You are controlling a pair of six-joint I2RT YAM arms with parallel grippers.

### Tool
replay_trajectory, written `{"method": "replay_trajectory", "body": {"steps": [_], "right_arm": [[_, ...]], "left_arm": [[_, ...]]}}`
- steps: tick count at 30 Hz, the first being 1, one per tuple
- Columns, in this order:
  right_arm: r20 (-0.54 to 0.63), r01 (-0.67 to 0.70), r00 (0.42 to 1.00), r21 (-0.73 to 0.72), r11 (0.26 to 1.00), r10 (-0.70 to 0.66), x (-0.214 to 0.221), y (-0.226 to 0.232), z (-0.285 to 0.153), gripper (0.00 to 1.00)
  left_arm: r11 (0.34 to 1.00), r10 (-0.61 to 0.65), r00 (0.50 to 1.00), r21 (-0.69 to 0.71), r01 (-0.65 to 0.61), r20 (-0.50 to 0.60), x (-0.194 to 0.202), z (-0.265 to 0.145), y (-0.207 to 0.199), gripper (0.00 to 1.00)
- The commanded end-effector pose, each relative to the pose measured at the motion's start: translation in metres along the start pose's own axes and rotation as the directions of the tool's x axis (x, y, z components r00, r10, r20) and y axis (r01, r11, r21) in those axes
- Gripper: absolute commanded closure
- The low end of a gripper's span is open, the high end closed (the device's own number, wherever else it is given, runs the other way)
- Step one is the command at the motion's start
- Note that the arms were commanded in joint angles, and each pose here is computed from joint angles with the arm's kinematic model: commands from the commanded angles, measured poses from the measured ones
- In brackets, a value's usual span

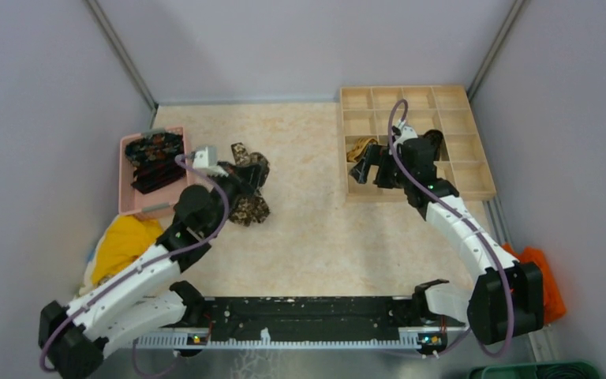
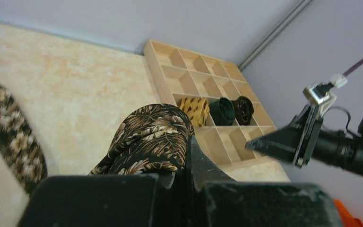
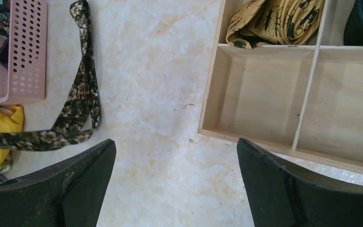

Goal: Roll the ties
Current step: Place the tie at the center of the board.

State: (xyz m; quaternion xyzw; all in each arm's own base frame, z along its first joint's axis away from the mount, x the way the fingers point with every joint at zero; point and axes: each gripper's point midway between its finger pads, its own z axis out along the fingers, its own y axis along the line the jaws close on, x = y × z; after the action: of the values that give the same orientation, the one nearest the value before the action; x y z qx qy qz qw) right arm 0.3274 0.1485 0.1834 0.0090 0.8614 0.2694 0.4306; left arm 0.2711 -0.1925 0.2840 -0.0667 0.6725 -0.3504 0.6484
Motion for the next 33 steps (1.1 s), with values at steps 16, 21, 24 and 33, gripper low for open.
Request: {"method": "replay_trajectory", "body": {"steps": [16,21,24,33], "right_arm": [[0.018,-0.014,1.000,-0.077,0.997,0.016,-0.018,0.015,0.032,0.01],[-0.023,-0.032,0.999,-0.082,0.996,0.031,-0.007,0.011,0.043,0.01],[-0.041,-0.043,0.998,-0.088,0.995,0.039,-0.003,0.010,0.048,0.01],[-0.055,-0.043,0.998,-0.097,0.994,0.037,0.001,0.014,0.049,0.01]], "left_arm": [[0.865,0.087,0.789,0.346,-0.363,0.608,-0.273,0.261,-0.160,1.00],[0.801,0.121,0.804,0.421,-0.426,0.582,-0.251,0.212,-0.169,1.00],[0.777,0.117,0.839,0.477,-0.410,0.531,-0.229,0.185,-0.167,1.00],[0.780,0.118,0.974,0.589,-0.212,0.195,-0.080,0.117,-0.116,1.00]]}}
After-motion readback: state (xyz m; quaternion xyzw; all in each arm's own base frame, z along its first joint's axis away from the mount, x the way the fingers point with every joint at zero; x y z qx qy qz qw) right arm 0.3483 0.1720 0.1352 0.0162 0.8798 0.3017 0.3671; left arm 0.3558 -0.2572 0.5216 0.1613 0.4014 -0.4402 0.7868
